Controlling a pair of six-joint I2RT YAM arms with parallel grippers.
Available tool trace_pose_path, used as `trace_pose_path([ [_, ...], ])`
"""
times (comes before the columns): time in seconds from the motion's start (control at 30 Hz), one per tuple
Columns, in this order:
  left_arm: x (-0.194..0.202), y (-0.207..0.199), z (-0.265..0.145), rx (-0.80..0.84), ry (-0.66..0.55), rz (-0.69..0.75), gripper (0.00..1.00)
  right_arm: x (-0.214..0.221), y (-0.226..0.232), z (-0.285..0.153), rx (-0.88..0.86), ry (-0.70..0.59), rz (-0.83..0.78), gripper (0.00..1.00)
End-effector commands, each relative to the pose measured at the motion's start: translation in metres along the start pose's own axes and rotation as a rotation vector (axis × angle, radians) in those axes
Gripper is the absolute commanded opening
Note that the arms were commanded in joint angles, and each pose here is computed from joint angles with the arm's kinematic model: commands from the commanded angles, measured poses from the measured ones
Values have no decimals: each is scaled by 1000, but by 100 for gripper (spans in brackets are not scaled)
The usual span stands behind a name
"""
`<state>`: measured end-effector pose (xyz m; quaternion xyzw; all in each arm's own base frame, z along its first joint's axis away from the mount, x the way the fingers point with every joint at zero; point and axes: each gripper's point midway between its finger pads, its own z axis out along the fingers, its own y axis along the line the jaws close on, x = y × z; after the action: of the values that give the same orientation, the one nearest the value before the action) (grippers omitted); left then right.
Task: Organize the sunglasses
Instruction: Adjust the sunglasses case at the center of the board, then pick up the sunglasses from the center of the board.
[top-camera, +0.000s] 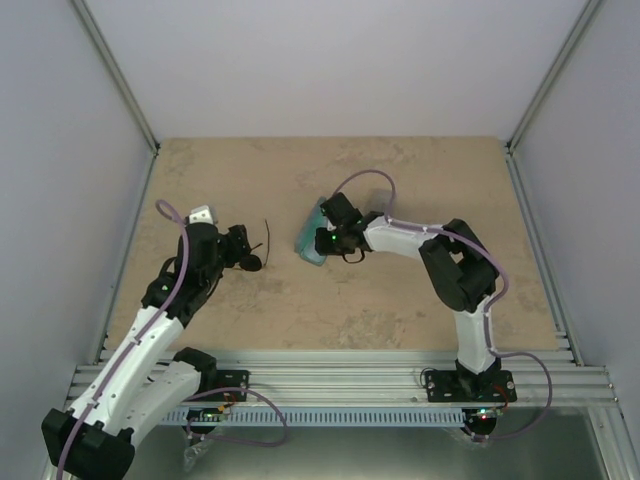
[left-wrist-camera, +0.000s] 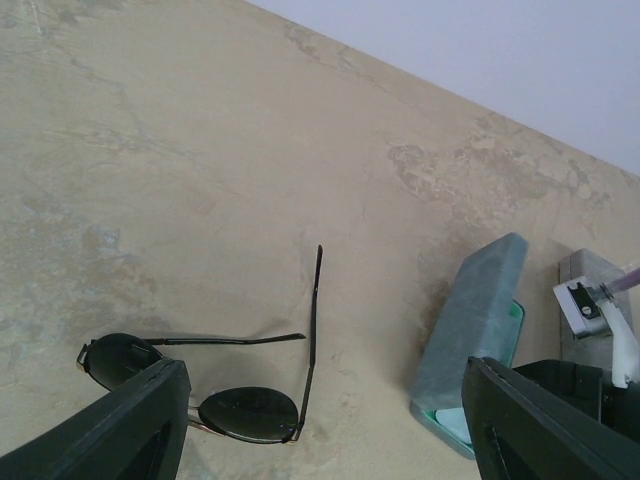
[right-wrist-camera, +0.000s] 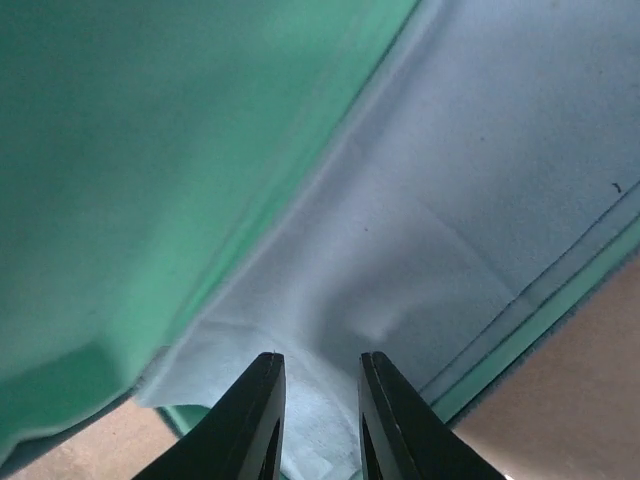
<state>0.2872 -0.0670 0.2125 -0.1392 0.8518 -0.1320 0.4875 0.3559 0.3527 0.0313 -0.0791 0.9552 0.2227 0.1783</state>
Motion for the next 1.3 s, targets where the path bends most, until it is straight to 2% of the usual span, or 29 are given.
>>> trace_pose_path([
  [0.0,0,-3,2,19,-2,7,77,-1,0,-11,-16,-22,37,22],
  [0.17,1,-3,3,20,5,11,77,-8,5,-20,-31,-57,36,23],
  [0.3,6,-5,7,25,26,17,78,-22,10,-44,-30,-126,41,24],
  [0.5,29,-11,27,49,136,49,77,-28,22,-80,-38,-200,9,27],
  [0.67,65,-16,57,54,308,83,60,-20,20,-97,-48,-224,2,27],
  [0.83,80,-17,85,9,422,116,40,-10,11,-110,-44,-247,-8,27],
  [1.03,92,-8,107,-101,519,187,37,1,-1,-115,-42,-260,-27,28],
  [1.27,120,-10,125,-146,641,286,36,12,-22,-113,-34,-254,-19,28],
])
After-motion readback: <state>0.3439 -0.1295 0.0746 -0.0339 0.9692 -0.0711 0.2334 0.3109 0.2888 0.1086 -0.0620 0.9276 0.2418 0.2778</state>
